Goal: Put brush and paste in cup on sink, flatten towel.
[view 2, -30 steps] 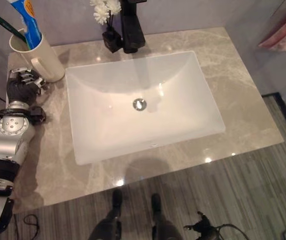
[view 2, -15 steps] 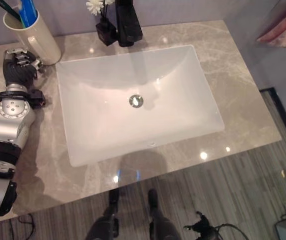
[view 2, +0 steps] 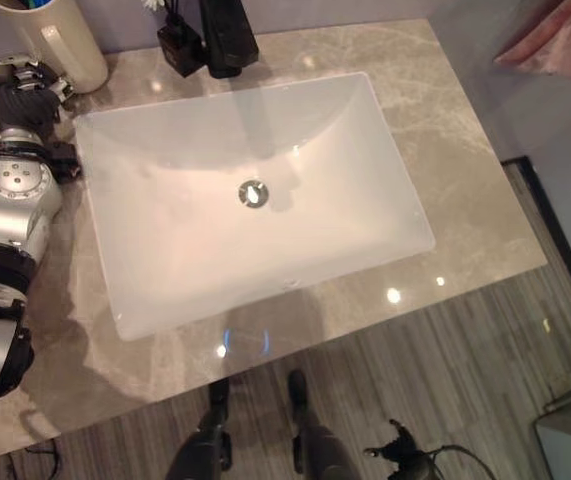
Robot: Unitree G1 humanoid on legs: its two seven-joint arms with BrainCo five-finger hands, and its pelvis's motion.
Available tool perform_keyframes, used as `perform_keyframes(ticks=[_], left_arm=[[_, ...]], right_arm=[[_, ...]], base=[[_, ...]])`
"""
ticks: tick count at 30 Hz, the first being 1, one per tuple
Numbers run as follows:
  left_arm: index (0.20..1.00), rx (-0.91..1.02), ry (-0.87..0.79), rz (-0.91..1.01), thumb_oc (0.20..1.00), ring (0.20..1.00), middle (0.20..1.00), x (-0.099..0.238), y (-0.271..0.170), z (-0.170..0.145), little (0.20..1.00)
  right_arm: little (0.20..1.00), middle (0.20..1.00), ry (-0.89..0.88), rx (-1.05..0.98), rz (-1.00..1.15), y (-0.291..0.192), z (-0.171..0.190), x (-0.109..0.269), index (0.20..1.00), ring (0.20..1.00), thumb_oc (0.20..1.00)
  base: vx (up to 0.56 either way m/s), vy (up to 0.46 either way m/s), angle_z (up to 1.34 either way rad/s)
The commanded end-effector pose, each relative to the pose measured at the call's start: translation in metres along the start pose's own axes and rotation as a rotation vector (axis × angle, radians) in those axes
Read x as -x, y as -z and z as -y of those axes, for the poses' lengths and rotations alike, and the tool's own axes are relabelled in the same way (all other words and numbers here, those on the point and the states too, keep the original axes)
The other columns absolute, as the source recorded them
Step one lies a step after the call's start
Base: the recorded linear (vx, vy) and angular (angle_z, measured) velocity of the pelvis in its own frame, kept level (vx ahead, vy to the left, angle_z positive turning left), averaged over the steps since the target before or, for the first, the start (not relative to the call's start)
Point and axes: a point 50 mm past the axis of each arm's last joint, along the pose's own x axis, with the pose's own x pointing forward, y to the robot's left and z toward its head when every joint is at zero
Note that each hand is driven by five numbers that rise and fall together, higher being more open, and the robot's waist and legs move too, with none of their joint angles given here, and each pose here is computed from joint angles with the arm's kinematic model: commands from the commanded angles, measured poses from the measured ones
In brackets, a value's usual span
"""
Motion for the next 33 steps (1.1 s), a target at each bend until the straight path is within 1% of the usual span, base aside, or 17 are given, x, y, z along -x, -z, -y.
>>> perform_keyframes(ticks=[1, 7, 12, 14, 15, 17, 21, 23, 25, 29, 30, 31, 33], left_arm=[[0.200, -0.088, 0.029, -0.048, 0.200, 0.200, 0.200, 0.003, 0.014, 0.005, 0.200], [0.200, -0.135, 0.034, -0.075, 0.200, 0.200, 0.200, 0.010, 0.027, 0.001, 0.200], [0.200, -0.111, -0.008, -0.092, 0.200, 0.200, 0.200, 0.020, 0.037, -0.004, 0.200], [0.200, -0.066, -0.005, -0.046, 0.200, 0.200, 0.200, 0.030, 0.035, 0.002, 0.200], [0.200, -0.061, -0.008, -0.017, 0.200, 0.200, 0.200, 0.041, 0.036, -0.002, 0.200], [0.200, -0.074, -0.020, -0.016, 0.200, 0.200, 0.200, 0.065, 0.048, -0.014, 0.200], [0.200, -0.068, -0.104, -0.061, 0.200, 0.200, 0.200, 0.115, 0.073, -0.054, 0.200], [0.200, -0.053, -0.117, -0.071, 0.200, 0.200, 0.200, 0.141, 0.078, -0.067, 0.200], [0.200, -0.051, -0.152, -0.148, 0.200, 0.200, 0.200, 0.185, 0.092, -0.090, 0.200], [0.200, -0.143, -0.209, -0.265, 0.200, 0.200, 0.200, 0.222, 0.111, -0.110, 0.200], [0.200, -0.143, -0.210, -0.266, 0.200, 0.200, 0.200, 0.223, 0.111, -0.110, 0.200], [0.200, -0.141, -0.229, -0.334, 0.200, 0.200, 0.200, 0.239, 0.122, -0.113, 0.200], [0.200, -0.126, -0.238, -0.449, 0.200, 0.200, 0.200, 0.260, 0.140, -0.112, 0.200]], right_arm=[[1.000, 1.000, 0.037, 0.032, -0.008, 0.010, 0.016, 0.001, 1.000, 1.000, 1.000], [1.000, 1.000, 0.027, 0.031, -0.007, 0.010, 0.013, 0.002, 1.000, 1.000, 1.000], [1.000, 1.000, 0.021, 0.019, -0.004, 0.007, 0.009, 0.001, 1.000, 1.000, 1.000], [1.000, 1.000, 0.009, 0.019, -0.014, 0.008, 0.003, 0.002, 1.000, 1.000, 1.000], [1.000, 1.000, -0.002, 0.029, -0.021, 0.010, 0.000, 0.003, 1.000, 1.000, 1.000], [1.000, 1.000, -0.018, 0.037, -0.039, 0.015, -0.004, 0.004, 1.000, 1.000, 1.000], [1.000, 1.000, -0.009, -0.002, -0.034, 0.017, -0.002, 0.006, 1.000, 1.000, 1.000], [1.000, 1.000, 0.000, -0.040, -0.032, 0.018, 0.001, 0.006, 1.000, 1.000, 1.000], [1.000, 1.000, -0.010, -0.049, -0.030, 0.022, 0.001, 0.007, 1.000, 1.000, 1.000], [1.000, 1.000, -0.021, -0.054, -0.006, 0.020, -0.002, 0.009, 1.000, 1.000, 1.000], [1.000, 1.000, -0.021, -0.053, -0.007, 0.020, -0.002, 0.009, 1.000, 1.000, 1.000], [1.000, 1.000, -0.020, -0.051, 0.005, 0.019, -0.001, 0.009, 1.000, 1.000, 1.000], [1.000, 1.000, -0.022, -0.038, 0.004, 0.021, -0.001, 0.010, 1.000, 1.000, 1.000]], base=[[0.00, 0.000, 0.00], [0.00, 0.000, 0.00], [0.00, 0.000, 0.00], [0.01, -0.015, 0.02], [0.00, -0.041, 0.00], [0.01, -0.047, -0.04], [0.03, -0.040, 0.06], [0.06, -0.043, 0.28], [0.10, -0.075, 0.29], [0.02, -0.067, 0.42], [-0.05, -0.083, 0.58], [-0.05, -0.088, 0.37], [-0.05, -0.102, 0.27]])
